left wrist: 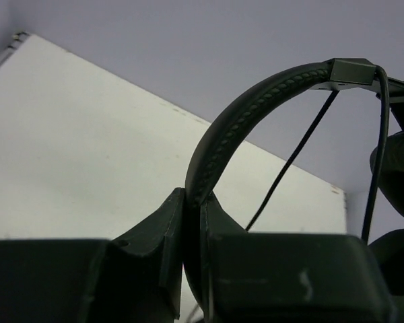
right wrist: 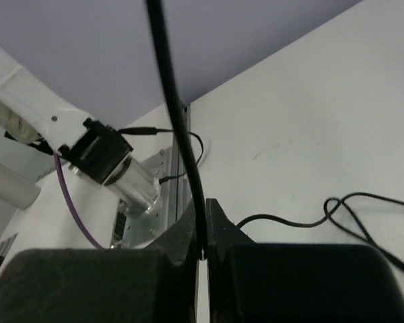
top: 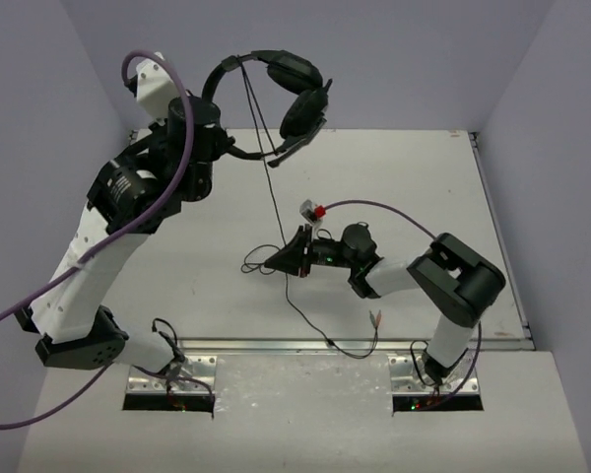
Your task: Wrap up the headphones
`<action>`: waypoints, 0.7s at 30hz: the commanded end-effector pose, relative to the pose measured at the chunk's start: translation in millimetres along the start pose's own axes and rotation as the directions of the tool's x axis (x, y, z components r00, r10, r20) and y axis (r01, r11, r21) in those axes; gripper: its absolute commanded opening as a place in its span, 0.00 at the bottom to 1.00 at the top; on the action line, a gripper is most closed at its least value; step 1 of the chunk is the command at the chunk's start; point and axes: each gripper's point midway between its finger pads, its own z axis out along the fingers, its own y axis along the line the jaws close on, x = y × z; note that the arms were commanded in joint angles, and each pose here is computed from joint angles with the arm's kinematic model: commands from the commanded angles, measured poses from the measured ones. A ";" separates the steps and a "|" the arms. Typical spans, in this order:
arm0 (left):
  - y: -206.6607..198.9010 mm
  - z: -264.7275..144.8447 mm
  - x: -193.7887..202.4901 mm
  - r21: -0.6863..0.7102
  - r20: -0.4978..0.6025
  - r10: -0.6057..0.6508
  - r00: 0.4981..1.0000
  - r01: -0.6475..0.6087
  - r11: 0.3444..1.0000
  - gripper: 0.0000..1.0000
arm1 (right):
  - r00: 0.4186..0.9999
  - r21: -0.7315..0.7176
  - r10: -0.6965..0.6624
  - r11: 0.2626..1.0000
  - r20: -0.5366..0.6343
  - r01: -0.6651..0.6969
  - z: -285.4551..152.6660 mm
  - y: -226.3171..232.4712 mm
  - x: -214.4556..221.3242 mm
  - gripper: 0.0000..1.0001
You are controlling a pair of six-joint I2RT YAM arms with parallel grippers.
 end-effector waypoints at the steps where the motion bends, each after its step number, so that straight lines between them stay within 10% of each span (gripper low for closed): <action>1: 6.3 24.8 -21.5 -0.047 0.073 -0.110 0.991 0.114 0.992 0.00 | 0.992 0.038 -0.107 0.994 0.068 0.105 -30.1 24.5 -5.0 0.01; 14: 72.4 101.6 49.3 -0.398 0.085 0.022 0.996 0.013 0.917 0.00 | 0.938 0.133 -0.299 0.937 -0.177 0.324 -57.3 103.3 -8.1 0.01; 21: 74.8 116.4 104.9 -0.333 0.005 0.145 0.989 -0.135 0.933 0.00 | 0.869 0.169 -0.417 0.867 -0.267 0.469 -61.3 121.1 -57.6 0.01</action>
